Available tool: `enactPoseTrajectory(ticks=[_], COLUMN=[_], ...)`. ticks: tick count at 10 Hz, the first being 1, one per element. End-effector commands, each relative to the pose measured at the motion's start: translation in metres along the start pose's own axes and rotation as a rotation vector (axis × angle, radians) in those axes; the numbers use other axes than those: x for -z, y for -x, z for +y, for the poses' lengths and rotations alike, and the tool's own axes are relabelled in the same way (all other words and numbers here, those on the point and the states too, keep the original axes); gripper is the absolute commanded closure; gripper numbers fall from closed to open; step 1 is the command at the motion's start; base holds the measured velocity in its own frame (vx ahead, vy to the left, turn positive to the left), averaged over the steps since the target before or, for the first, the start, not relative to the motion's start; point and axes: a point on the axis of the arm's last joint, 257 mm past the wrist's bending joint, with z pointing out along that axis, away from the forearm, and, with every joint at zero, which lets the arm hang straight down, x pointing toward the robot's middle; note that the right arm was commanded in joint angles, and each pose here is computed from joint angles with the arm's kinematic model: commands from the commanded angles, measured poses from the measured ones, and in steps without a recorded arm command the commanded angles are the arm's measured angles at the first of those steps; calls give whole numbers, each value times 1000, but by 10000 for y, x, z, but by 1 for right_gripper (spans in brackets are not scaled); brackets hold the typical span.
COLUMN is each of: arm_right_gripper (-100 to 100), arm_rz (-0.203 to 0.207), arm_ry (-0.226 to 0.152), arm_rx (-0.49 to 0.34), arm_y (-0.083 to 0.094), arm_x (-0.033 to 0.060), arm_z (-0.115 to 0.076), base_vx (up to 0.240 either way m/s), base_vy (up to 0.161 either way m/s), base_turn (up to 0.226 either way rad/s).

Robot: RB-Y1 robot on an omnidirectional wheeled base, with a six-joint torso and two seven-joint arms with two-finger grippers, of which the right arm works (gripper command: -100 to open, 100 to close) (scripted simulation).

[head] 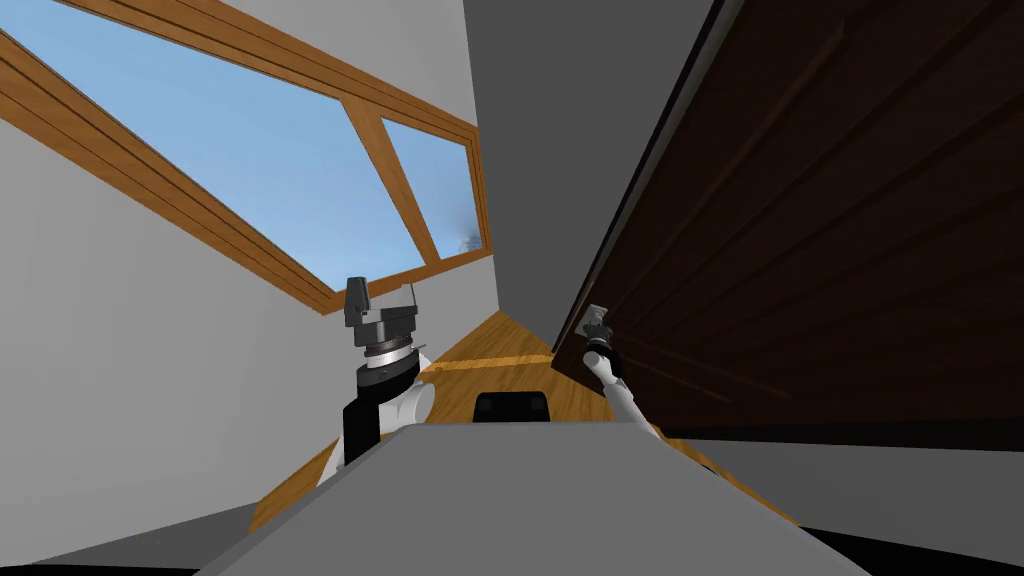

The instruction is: Pull the door open

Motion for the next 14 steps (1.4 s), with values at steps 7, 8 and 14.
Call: enactPoseTrajectory(ticks=[7,8,14], arm_right_gripper=[100,100,-100], arm_rz=[19,18,-10], arm_ry=[34,37,30], arm_rx=[-291,-322,-363], arm_y=[-102,-97,45], arm_x=[-83,-86,-27], arm_z=[81,90,76], base_vx=[-94,-98,-106], base_vy=[-18,-21,34], base_turn=[111,93,37])
